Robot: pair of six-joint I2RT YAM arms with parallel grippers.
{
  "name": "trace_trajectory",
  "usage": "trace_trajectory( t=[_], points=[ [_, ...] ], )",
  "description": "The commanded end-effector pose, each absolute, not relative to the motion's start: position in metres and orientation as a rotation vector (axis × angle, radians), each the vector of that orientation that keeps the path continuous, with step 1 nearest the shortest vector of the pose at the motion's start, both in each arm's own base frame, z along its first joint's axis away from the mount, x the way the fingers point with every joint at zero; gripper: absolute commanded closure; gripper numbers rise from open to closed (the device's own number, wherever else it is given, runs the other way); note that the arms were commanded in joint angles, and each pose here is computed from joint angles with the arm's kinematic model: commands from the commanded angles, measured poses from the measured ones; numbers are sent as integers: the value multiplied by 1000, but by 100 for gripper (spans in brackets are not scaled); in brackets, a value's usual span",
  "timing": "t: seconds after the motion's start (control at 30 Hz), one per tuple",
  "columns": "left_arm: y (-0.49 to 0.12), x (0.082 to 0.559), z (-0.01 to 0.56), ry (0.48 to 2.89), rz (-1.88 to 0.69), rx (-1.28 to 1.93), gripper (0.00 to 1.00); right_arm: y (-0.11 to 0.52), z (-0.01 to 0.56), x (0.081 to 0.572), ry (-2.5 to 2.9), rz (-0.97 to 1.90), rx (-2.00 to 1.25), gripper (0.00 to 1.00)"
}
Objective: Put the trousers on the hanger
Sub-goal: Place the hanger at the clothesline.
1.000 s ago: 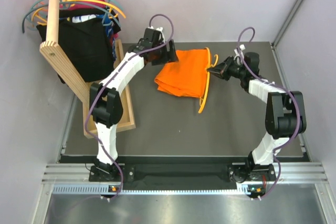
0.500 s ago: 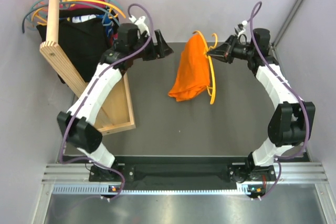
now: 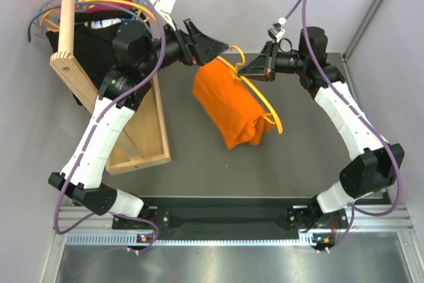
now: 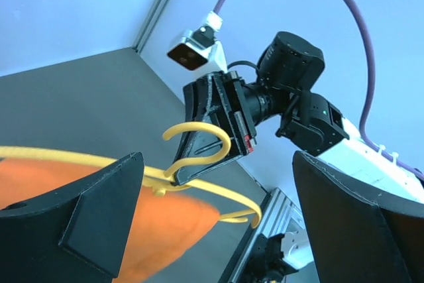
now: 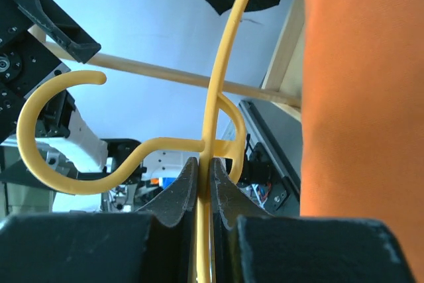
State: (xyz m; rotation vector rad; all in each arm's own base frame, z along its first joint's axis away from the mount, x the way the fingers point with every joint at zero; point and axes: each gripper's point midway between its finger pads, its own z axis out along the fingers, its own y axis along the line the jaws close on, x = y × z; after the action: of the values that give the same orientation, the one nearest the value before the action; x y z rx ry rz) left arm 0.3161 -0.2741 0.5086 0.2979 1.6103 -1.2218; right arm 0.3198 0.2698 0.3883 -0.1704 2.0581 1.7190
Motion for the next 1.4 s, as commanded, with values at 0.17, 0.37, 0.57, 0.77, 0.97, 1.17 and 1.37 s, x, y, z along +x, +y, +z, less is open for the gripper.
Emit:
trace_trajectory(
  t=[0.17, 0.37, 0.57, 0.77, 0.97, 1.17, 1.37],
  points=[
    [-255, 274, 533, 1508, -1179, 326, 2, 283, 474, 253, 1816, 1828, -468, 100],
    [-259, 240, 548, 1434, -1228, 550, 9, 294, 487, 234, 1782, 1892, -543, 100],
    [-252, 249, 552, 1584, -1383, 184, 22, 297, 496, 234, 1745, 1866, -507, 100],
    [-255, 242, 530, 1809, -1516, -41, 22, 304, 503, 235, 1709, 1843, -485, 100],
    [-264, 253, 528, 1812, -1534, -191, 21, 320, 501, 235, 1706, 1823, -498, 100],
    [-262, 267, 519, 1841, -1482, -267, 24, 336, 497, 232, 1728, 1821, -529, 100],
    [-265, 272, 516, 1835, -1485, -277, 34, 344, 492, 229, 1746, 1812, -549, 100]
  ],
)
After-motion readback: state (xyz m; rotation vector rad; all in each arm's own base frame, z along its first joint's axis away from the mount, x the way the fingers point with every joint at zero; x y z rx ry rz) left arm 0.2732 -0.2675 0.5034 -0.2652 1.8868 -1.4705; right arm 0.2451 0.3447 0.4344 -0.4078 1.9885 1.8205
